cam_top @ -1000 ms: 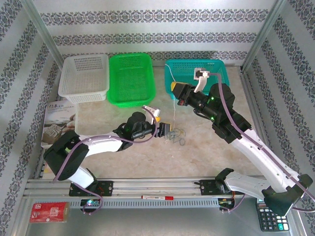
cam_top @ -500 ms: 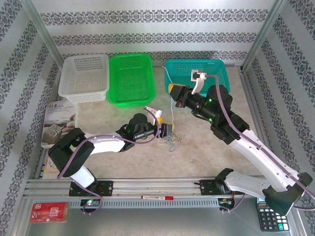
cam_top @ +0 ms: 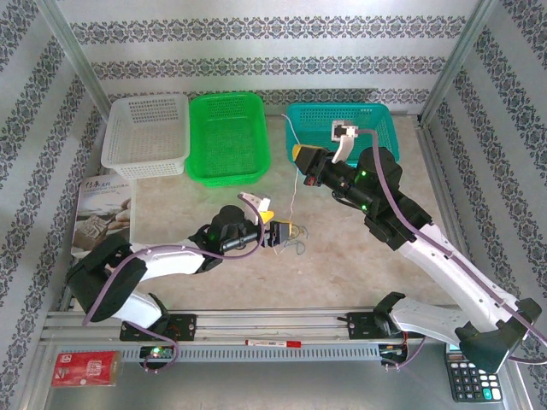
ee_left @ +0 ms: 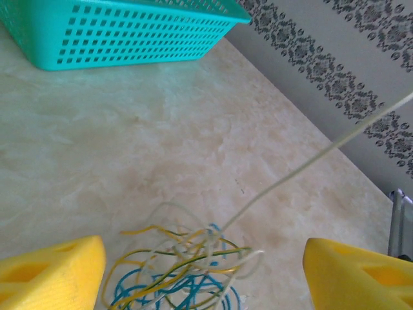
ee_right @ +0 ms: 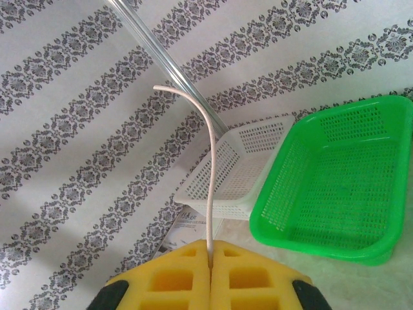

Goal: Untangle the cables

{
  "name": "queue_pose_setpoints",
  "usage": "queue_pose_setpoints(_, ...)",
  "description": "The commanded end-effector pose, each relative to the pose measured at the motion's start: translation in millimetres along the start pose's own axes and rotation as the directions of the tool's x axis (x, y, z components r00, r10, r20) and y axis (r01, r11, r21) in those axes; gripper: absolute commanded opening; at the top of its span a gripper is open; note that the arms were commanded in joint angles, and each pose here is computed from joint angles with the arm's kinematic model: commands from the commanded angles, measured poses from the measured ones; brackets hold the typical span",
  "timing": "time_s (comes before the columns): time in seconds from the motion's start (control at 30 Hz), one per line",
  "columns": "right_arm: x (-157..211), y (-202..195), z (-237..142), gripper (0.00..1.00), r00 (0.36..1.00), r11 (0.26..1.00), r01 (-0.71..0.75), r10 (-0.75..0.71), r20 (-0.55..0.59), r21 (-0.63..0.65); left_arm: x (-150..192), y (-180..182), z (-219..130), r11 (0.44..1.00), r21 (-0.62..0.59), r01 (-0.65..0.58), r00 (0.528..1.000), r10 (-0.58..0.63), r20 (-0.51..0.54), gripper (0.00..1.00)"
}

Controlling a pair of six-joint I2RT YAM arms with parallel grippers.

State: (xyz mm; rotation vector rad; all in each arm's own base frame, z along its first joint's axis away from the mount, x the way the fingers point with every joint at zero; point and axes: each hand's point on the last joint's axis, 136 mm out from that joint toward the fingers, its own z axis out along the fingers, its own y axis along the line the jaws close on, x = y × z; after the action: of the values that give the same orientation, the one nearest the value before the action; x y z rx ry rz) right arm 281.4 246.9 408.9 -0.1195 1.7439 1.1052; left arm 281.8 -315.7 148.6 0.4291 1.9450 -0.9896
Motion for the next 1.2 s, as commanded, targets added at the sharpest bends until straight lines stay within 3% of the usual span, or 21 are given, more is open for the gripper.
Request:
queue_pose_setpoints(0.0, -6, 11, 2, 0.0, 1.0, 0.999, 0.021, -0.02, 0.023, -0.036, -8, -16, -2, 0.999, 0.046, -0.017, 1.0, 0.017, 0.017, 0.8)
queue_pose_setpoints(0.2, -2, 16, 7, 0.0, 1.0, 0.998, 0.013, -0.013, 0.004, -0.057, -18, -22, 18, 0.997, 0.067, -0.037, 0.999, 0.036, 0.017, 0.79)
queue_pose_setpoints(0.4, -3, 24, 6, 0.0, 1.0, 0.997, 0.007, -0.007, 0.0, -0.081, -22, -13, 42, 0.999, 0.043, -0.033, 0.998, 0.031, 0.054, 0.54)
queue_pose_setpoints(0.57, -15, 36, 4, 0.0, 1.0, 0.994, 0.02, -0.019, 0.013, -0.11, -2, -6, 55, 0.998, 0.058, 0.011, 1.0, -0.012, 0.02, 0.38)
queue_pose_setpoints(0.8, -77, 56, -9, 0.0, 0.992, 0.984, 0.033, -0.011, 0.126, -0.176, 37, 17, 47, 0.998, 0.011, 0.064, 0.998, -0.064, -0.019, 0.14)
queue_pose_setpoints(1.17, -183, 72, -60, 0.0, 0.92, 0.984, 0.11, -0.046, 0.389, -0.143, 63, 31, 35, 0.996, -0.034, 0.08, 0.995, -0.082, -0.059, 0.15)
